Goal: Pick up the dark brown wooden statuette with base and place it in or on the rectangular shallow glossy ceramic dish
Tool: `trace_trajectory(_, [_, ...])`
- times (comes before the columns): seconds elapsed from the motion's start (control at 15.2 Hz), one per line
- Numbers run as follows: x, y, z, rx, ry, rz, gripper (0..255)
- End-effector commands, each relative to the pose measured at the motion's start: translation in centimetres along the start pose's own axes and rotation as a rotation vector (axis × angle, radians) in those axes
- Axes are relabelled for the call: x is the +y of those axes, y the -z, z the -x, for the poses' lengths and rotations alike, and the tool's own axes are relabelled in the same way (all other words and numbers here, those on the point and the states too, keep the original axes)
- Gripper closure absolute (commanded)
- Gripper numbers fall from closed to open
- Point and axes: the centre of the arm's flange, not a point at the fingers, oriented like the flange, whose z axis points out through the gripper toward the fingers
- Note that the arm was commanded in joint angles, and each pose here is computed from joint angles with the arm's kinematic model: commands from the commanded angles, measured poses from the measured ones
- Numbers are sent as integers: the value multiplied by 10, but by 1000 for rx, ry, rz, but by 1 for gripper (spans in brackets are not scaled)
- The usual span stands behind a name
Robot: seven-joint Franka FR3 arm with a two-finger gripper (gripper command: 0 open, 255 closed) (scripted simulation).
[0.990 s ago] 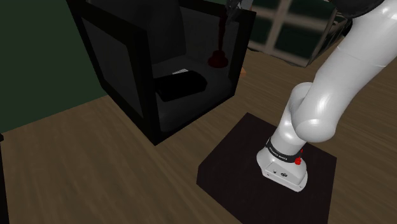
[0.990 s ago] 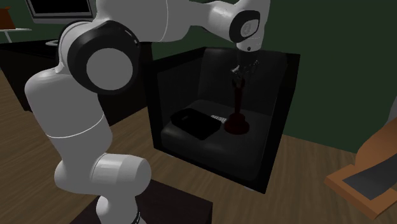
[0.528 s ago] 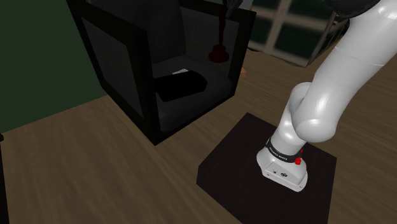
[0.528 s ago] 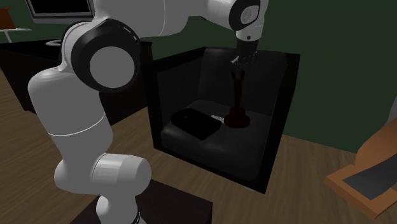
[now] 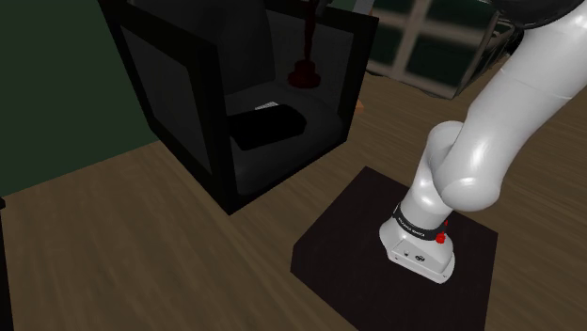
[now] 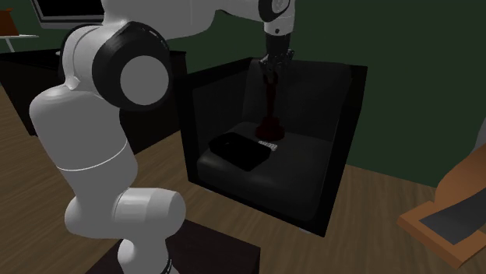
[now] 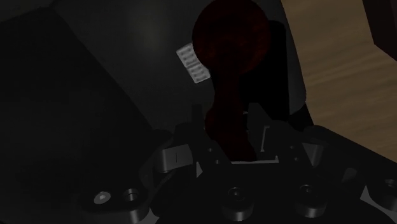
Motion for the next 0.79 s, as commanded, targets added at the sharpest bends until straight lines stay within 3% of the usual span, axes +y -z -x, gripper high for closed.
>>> trace_trajectory(0.0, [-7,5,-29,0,-2,1,255])
trace_trajectory(0.73, [-45,32,-172,0,-2,1,255])
